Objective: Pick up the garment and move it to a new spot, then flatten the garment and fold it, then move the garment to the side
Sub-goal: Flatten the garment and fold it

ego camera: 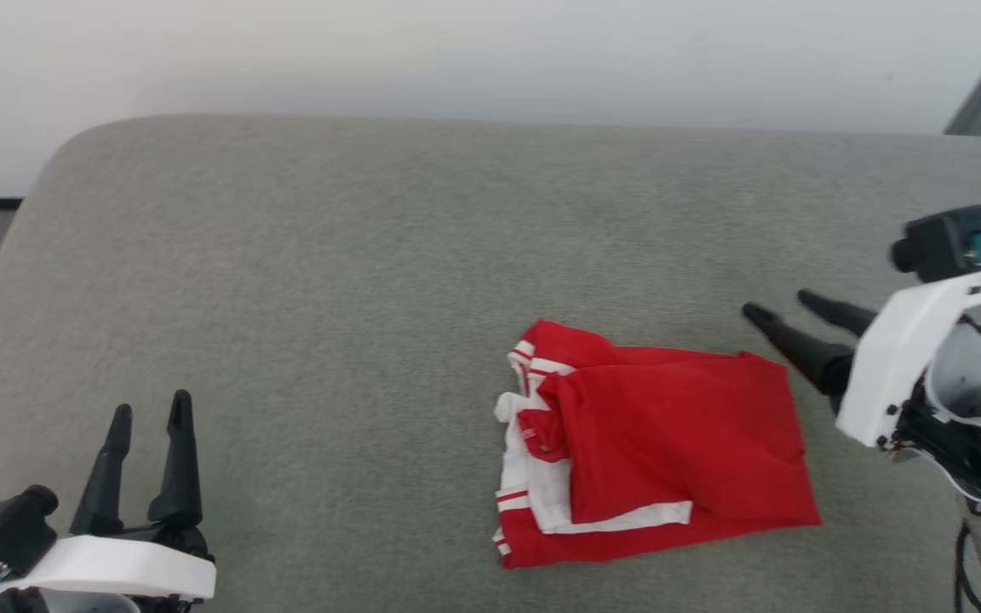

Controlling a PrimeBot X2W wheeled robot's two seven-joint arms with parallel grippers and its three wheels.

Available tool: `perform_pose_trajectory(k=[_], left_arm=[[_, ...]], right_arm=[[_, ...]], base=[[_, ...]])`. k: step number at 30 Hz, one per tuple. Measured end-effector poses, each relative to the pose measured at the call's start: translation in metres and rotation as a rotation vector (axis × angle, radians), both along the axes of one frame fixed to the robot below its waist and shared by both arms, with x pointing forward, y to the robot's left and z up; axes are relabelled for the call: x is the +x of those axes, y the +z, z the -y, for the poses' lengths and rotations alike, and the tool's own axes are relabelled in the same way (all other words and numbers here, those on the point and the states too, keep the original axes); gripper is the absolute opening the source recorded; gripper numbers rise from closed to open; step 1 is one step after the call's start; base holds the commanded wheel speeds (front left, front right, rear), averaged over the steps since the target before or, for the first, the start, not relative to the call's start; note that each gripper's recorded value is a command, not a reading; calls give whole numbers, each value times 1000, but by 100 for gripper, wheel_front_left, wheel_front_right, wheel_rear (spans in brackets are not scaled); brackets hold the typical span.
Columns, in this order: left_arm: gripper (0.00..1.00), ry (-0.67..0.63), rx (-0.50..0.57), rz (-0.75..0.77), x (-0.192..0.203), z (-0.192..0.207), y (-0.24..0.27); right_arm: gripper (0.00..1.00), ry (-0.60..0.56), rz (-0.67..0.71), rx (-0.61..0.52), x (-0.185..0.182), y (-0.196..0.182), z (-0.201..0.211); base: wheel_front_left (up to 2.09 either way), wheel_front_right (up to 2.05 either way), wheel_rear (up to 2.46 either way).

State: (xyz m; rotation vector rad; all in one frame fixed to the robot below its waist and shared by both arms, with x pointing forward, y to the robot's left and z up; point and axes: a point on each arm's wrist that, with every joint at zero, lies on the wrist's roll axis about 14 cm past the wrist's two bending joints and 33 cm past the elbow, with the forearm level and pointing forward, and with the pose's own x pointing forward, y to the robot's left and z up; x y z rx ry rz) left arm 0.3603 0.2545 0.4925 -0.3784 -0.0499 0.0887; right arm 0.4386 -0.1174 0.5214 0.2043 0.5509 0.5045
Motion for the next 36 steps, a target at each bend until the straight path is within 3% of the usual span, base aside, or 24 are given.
perform_pose_trajectory(k=[9, 17, 36], left_arm=[[100, -57, 27, 22, 10, 13, 7], [100, -82, 35, 18, 8, 18, 7], [100, -90, 66, 31, -12, 12, 14]], right_arm=[[100, -187, 242, -22, -7, 20, 57], [100, -279, 449, -91, -21, 33, 92], [100, -458, 584, -174, -63, 4, 149]], base=[[0, 0, 0], [0, 0, 0], [0, 0, 0]])
